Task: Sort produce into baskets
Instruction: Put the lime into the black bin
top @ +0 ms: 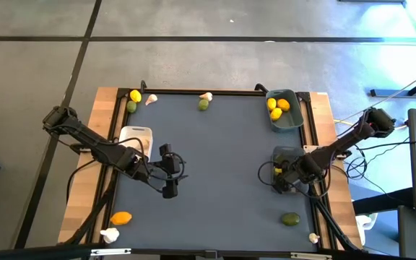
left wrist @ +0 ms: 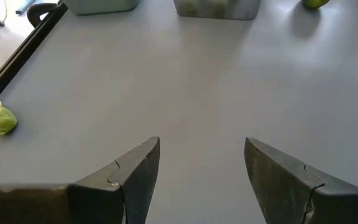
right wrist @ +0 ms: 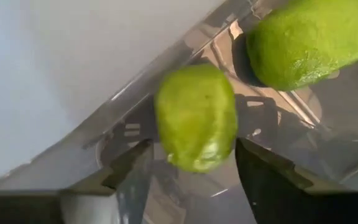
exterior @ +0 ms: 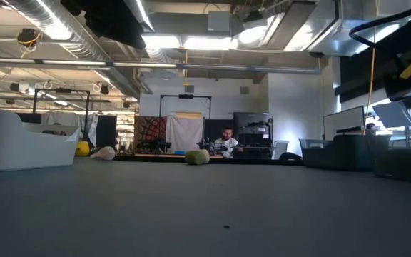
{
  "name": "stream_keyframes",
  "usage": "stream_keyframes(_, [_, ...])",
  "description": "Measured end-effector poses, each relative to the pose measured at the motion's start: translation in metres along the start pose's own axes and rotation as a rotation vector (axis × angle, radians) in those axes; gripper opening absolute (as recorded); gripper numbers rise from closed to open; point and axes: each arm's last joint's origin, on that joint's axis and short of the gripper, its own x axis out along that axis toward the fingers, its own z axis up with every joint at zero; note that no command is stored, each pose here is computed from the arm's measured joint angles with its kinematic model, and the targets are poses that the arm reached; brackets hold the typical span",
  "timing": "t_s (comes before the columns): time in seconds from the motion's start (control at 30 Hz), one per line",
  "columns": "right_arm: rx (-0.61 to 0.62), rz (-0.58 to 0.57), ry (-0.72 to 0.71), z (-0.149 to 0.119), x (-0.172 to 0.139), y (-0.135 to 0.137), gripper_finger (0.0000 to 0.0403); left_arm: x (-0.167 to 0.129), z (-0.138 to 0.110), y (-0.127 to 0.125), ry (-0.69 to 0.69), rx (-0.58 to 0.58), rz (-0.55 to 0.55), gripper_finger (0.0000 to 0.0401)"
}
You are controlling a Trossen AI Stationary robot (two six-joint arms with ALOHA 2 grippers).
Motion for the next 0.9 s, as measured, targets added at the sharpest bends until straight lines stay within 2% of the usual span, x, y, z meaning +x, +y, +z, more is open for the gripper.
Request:
stream_keyframes(0.13, [-0.004, -0.003, -0.016, 0.0, 0.0, 0.0, 0.0243, 0.0, 0.0, 0.0, 0.0, 0.0, 0.0, 0.023])
stream_keyframes(0.3, [-0.004, 0.032, 0.029, -0.001, -0.006, -0.001, 0.0245, 0.0, 0.0, 0.0, 0.0, 0.0, 0.0, 0.023])
stream_keyframes(0.5, [-0.002, 0.074, 0.027, 0.004, -0.035, 0.004, 0.0245, 0.0, 0.0, 0.0, 0.0, 0.0, 0.0, 0.023])
stream_keyframes(0.67, [-0.017, 0.156, 0.008, 0.009, -0.058, 0.016, 0.0245, 0.0, 0.0, 0.0, 0.0, 0.0, 0.0, 0.023])
stream_keyframes(0.9, [-0.045, 0.241, 0.011, -0.004, -0.078, 0.028, 0.0246, 0.0, 0.0, 0.0, 0.0, 0.0, 0.0, 0.023])
